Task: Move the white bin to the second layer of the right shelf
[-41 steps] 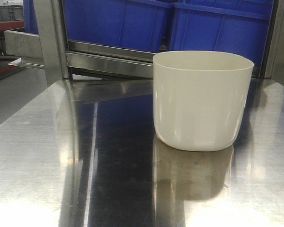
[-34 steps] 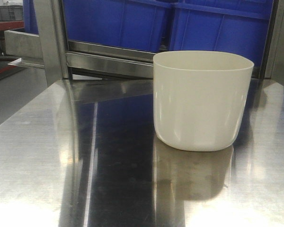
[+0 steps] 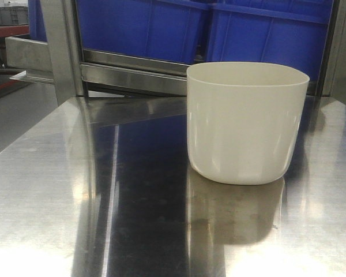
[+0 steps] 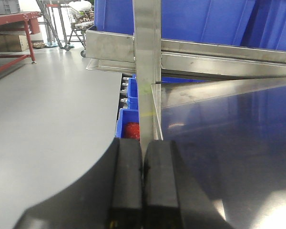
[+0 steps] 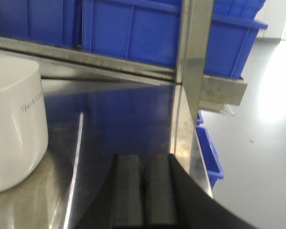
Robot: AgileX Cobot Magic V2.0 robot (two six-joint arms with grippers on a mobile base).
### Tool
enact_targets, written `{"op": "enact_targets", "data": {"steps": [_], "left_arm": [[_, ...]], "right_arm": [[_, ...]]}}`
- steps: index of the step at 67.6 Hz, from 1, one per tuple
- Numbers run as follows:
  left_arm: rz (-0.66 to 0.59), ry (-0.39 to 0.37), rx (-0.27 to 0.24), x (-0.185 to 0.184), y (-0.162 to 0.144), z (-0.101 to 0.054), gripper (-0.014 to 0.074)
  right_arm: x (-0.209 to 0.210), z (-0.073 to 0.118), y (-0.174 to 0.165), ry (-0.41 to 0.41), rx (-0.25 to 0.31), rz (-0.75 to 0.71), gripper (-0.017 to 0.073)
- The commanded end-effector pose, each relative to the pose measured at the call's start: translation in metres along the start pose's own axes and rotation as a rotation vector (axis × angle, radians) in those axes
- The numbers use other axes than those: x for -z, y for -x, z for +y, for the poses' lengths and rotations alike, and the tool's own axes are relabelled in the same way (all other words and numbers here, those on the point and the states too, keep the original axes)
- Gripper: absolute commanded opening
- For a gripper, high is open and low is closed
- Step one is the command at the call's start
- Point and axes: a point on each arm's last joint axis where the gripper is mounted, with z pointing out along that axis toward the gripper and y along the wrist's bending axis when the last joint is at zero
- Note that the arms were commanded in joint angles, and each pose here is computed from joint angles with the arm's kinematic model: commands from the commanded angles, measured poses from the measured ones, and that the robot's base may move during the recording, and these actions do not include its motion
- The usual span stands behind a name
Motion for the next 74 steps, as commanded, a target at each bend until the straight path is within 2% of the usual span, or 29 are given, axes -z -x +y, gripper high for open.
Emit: {"op": "enact_targets", "data": {"steps": [1,7,20,33,45,48,50,55,59,69,74], "left_arm": [[-0.064,0.0,0.003,-0.001,-0.004,0.0,0.0085],[-0.064,0.0,0.003,-0.001,-0.004,0.0,0.0085],[-0.064,0.0,0.003,-0.001,-0.004,0.0,0.0085],[-0.064,0.0,0.003,-0.001,-0.004,0.0,0.0085],[-0.064,0.0,0.003,-0.001,-0.004,0.0,0.0085],[-0.064,0.0,0.003,-0.001,-0.004,0.0,0.0085],[-0.064,0.0,0.003,-0.001,-0.004,0.0,0.0085],[-0.064,0.0,0.003,-0.001,-0.004,0.0,0.0085],[-0.064,0.0,0.003,-0.001,-0.004,0.0,0.0085],[-0.064,0.0,0.003,-0.001,-0.004,0.0,0.0085],[-0.064,0.0,0.003,-0.001,-0.004,0.0,0.0085]], "right_arm": [[0.004,-0.001,0.019,-0.012,0.021,-0.17,0.0052],[0.004,0.0,0.02,-0.012,0.048,-0.161,0.0052],[0.005,0.0,0.036,-0.007,0.044,-0.133,0.0052],[-0.007,0.002,0.056,0.001,0.044,0.058,0.0052],[-0.024,0.002,0.083,0.001,0.041,0.097,0.0052],[-0.03,0.003,0.089,0.003,0.032,0.112,0.0052],[-0.034,0.003,0.094,0.006,0.004,0.132,0.0052],[-0.044,0.006,0.1,0.024,-0.087,0.213,0.0052],[-0.055,0.008,0.105,0.035,-0.122,0.288,0.0052],[-0.088,0.01,0.107,0.046,-0.1,0.546,0.0065],[-0.103,0.01,0.104,0.044,-0.093,0.69,0.012]]}}
